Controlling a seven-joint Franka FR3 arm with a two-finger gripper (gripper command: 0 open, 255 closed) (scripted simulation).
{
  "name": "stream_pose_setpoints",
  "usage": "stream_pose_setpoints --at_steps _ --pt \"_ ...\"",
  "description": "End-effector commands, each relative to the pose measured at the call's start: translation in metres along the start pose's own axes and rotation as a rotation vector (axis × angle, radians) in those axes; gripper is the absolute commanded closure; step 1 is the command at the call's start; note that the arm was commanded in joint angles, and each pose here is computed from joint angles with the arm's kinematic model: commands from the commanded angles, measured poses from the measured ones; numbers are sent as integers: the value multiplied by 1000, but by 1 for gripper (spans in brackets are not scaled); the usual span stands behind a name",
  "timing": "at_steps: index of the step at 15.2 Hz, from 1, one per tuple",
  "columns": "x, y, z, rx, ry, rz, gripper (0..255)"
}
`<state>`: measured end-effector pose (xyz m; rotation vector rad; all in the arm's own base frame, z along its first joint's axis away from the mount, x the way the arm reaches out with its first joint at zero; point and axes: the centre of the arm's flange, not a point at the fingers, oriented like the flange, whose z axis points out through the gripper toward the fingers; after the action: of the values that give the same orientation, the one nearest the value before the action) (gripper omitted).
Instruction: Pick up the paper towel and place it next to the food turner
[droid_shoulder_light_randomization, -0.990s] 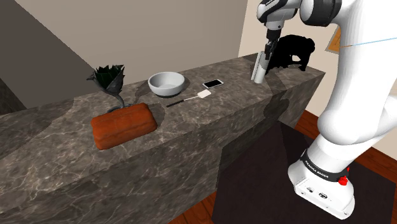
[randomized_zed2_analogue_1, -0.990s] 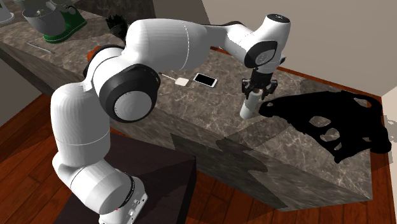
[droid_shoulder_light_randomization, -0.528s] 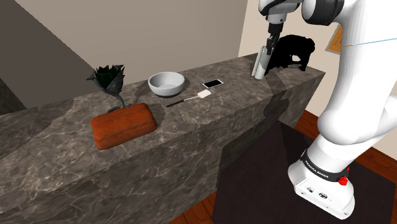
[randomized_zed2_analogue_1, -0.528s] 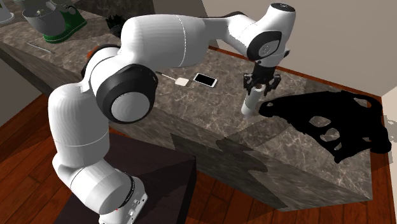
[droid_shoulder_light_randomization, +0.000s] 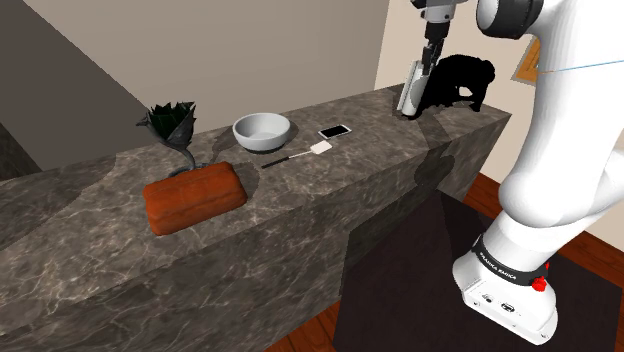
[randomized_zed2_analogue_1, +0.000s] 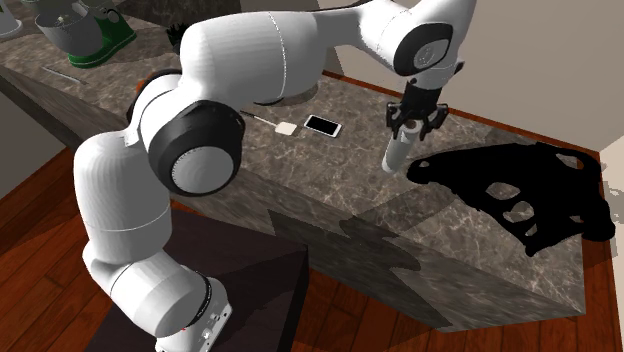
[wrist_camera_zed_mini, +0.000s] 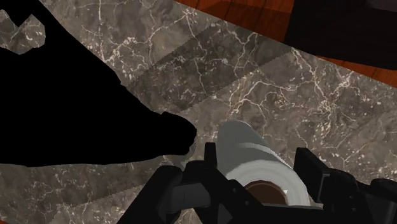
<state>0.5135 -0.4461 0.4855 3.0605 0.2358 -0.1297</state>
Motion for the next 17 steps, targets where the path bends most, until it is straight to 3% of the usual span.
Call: stream_pose_setpoints --at_steps 1,17 --pt "0 1 -9 0 0 0 255" --pt "64 -162 -127 0 0 0 255"
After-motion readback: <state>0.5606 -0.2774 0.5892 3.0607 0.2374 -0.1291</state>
